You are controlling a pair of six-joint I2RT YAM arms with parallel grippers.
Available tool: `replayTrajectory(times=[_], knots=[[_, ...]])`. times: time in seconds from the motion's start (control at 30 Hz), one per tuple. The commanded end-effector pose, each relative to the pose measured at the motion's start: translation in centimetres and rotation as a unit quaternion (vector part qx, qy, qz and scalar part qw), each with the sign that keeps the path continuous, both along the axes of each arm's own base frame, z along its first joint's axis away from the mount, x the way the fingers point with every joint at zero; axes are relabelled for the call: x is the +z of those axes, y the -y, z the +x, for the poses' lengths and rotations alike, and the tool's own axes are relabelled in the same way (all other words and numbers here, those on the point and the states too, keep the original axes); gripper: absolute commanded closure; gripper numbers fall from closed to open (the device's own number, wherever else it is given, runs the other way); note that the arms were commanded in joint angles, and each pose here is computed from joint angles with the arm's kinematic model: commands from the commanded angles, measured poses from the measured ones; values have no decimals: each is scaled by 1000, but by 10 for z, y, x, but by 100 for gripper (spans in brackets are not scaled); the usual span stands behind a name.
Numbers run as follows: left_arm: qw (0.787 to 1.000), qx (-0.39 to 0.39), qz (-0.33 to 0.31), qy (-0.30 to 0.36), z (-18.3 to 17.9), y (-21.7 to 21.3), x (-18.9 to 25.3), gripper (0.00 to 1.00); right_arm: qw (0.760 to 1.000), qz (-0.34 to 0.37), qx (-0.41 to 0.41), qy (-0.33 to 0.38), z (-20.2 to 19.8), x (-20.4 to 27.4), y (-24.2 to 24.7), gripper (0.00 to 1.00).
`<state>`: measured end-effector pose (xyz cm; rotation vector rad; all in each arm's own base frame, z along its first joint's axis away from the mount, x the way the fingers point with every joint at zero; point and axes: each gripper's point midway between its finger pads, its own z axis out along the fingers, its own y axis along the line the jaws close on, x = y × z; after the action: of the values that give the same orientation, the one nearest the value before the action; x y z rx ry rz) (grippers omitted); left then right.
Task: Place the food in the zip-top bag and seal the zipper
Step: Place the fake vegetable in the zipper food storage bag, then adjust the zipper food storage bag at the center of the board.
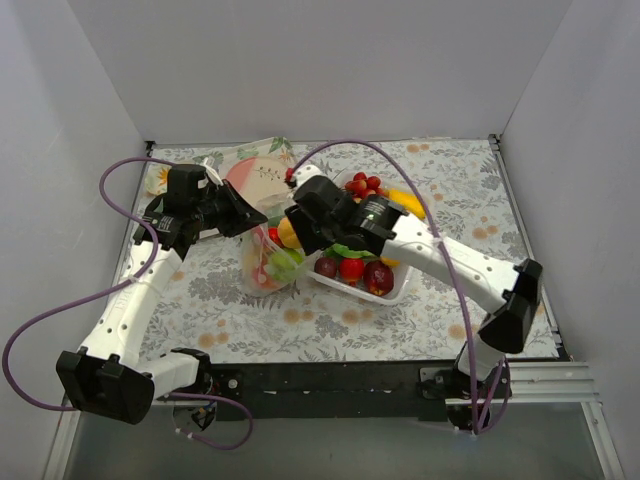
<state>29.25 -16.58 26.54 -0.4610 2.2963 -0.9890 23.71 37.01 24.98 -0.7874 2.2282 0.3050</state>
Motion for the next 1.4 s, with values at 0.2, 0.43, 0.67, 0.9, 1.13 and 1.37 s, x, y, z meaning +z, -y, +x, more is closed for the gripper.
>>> replayTrajectory(times=[0.2, 0.43, 0.67, 0.9, 1.13, 1.37], knots=[[999, -9, -18, 34, -6, 3, 22, 100, 971, 228, -56, -42, 26, 14, 64, 40], [999, -6, -17, 34, -6, 2, 23, 100, 951, 289, -45, -102, 28, -12, 55, 42], [999, -6, -17, 33, -7, 1, 23, 100, 942, 307, -55, -121, 34, -25, 47, 42], [999, -5, -15, 34, -8, 0, 24, 100, 941, 300, -65, -141, 37, -42, 42, 48], [999, -5, -12, 30, -9, 0, 21, 100, 939, 307, -67, -139, 42, -42, 37, 67], [999, 3, -12, 30, -12, -3, 17, 100, 953, 283, -20, -111, 32, -6, 0, 99]])
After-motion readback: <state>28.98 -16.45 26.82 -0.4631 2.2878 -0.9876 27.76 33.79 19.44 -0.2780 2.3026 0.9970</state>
